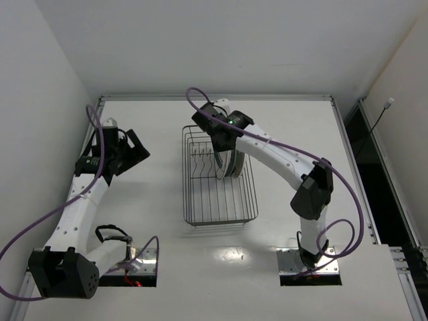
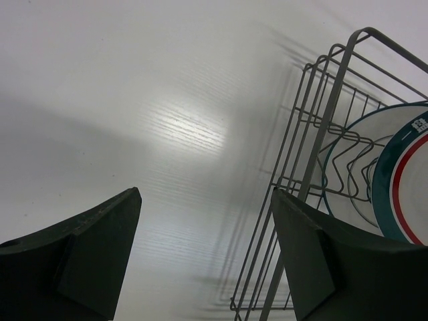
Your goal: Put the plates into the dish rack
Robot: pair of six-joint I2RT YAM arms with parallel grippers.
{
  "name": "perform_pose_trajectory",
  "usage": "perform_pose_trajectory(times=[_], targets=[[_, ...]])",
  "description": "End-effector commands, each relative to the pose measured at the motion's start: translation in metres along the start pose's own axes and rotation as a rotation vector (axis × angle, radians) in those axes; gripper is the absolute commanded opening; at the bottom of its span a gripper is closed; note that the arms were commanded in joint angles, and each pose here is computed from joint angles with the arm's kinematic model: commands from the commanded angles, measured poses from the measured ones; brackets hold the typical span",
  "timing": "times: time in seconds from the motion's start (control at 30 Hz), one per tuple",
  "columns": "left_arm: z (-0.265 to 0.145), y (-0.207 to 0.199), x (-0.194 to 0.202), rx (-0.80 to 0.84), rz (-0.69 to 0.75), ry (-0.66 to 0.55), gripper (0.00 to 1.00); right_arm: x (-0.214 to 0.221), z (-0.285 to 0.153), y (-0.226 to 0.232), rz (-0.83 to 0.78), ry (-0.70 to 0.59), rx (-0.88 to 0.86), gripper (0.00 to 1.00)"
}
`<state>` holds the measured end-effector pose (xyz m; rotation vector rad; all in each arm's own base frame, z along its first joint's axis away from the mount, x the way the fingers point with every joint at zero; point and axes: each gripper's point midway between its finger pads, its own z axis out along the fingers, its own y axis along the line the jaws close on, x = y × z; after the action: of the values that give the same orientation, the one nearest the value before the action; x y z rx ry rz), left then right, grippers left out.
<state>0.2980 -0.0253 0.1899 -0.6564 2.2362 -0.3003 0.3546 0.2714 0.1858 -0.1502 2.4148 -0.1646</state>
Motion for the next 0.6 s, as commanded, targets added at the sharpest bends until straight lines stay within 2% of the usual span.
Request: perform_pose_trajectory(times=[0.0,0.2,0.37,0.43,0.57], targets=[[-0.007,-0.005,-0.013,0.015,0.012,-0.032,0.76,0.028,0.028,0.04,0.024,0.118,-0.141,0.12],[-0.006,-0.006,-0.015,0.022,0.014,-0.017,0.76,0.032,0.031,0.046,0.031,0.145,-0.175,0.22],[-0.005,-0.003,-0.017,0.011,0.013,-0.009,0.76,0.026,0.027,0.046,0.027,0.135,-0.182,0.24],[-0.007,0.0,-0.02,0.004,0.005,-0.013,0.76,0.029,0.026,0.044,0.021,0.147,-0.174,0.29],[-0.009,-0.002,-0.02,0.016,0.015,-0.016,0.76,0.007,-0.001,0.036,0.034,0.064,-0.226,0.33]])
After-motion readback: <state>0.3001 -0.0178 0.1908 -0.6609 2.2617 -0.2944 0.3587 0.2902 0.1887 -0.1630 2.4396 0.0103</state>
